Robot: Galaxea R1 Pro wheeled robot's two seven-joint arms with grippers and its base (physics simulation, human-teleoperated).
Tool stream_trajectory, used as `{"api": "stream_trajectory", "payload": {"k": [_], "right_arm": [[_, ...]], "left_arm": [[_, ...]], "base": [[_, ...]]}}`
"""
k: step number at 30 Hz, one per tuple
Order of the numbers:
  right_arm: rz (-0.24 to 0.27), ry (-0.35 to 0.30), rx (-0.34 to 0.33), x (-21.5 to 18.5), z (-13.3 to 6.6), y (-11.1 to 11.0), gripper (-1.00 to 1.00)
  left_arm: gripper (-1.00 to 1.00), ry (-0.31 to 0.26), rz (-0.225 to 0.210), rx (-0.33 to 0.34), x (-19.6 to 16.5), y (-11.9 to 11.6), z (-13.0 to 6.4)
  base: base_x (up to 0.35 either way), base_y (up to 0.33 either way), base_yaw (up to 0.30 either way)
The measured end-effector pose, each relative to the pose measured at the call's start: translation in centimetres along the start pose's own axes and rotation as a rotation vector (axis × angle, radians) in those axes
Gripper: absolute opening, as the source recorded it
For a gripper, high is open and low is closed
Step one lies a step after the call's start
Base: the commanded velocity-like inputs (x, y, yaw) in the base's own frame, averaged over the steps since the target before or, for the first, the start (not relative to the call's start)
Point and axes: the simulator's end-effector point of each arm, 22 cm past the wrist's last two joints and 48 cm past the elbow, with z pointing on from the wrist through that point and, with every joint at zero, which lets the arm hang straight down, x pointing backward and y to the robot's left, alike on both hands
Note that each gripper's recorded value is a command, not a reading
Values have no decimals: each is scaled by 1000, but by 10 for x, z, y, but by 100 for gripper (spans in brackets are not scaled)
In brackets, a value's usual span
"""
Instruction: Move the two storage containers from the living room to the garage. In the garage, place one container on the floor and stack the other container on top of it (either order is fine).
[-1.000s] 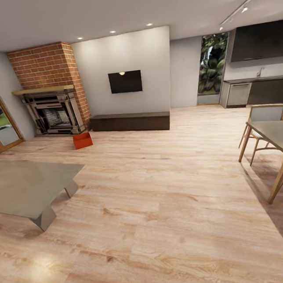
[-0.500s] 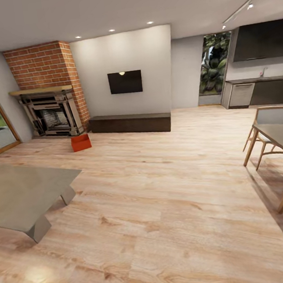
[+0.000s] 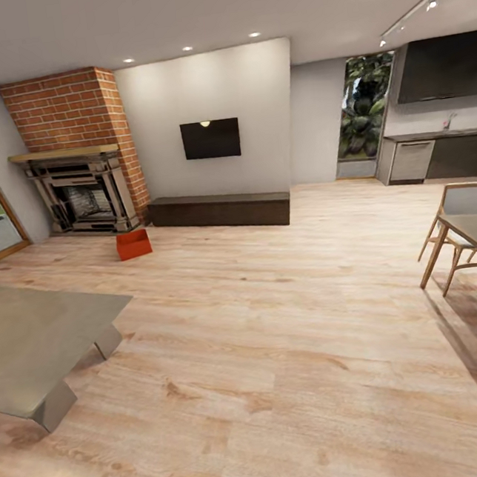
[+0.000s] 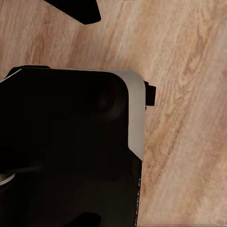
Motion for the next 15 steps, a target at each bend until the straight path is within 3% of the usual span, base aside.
{"api": "stream_trajectory", "payload": {"k": [15], "right_arm": [[0, 0, 0, 0, 0, 0, 100]], "left_arm": [[100, 0, 2, 1, 0, -1, 0]], "base": [[322, 0, 0]]}}
